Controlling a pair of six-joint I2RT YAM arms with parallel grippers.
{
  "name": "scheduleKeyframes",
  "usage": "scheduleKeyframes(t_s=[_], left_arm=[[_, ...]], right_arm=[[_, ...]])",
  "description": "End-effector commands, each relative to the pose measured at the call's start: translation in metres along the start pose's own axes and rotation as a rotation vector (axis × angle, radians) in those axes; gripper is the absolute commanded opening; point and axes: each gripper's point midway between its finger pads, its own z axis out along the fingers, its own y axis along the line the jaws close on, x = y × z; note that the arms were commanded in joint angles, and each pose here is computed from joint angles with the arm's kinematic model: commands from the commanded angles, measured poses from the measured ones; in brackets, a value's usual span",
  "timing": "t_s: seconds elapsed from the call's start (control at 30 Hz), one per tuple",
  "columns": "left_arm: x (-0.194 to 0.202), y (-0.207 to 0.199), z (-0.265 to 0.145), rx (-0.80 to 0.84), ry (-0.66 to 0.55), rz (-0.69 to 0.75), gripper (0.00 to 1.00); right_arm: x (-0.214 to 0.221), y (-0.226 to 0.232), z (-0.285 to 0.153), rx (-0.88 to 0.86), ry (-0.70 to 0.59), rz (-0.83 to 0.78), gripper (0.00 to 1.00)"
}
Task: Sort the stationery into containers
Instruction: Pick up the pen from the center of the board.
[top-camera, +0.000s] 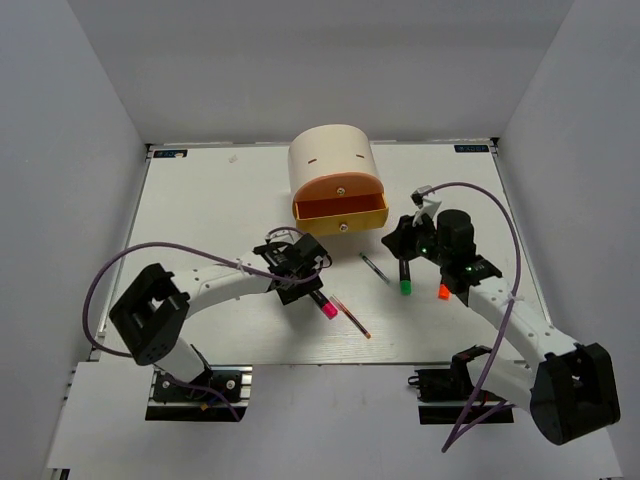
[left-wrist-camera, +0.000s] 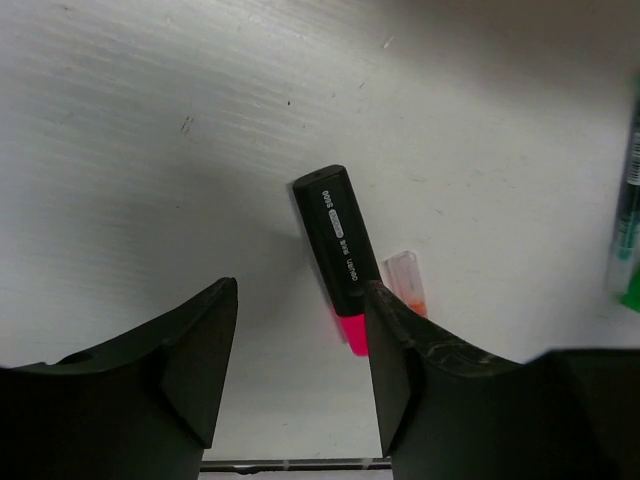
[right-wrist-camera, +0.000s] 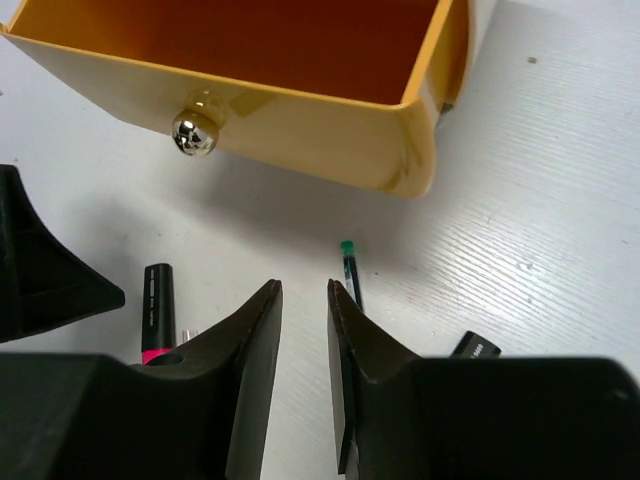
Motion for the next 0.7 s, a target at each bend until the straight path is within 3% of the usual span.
scheduleKeyframes(t_s=[0.0, 0.33, 0.67], left_arm=[[-0.006, -0.005, -0.007, -0.047, -0.025, -0.045, 0.66], [0.001, -0.013, 0.024, -0.114, -0.005, -0.024, 0.67], [0.006, -0.019, 0.041, -0.153, 0.017, -0.012, 0.61]], right_arm=[[-0.001, -0.008, -0.01, 0.025, -0.042, -0.026, 0.31], [-0.001, -0.021, -0.021, 0.073, -0.087, -0.006, 0.31], [-0.002, -0.026, -0.02, 0.078, -0.096, -0.003, 0.31]])
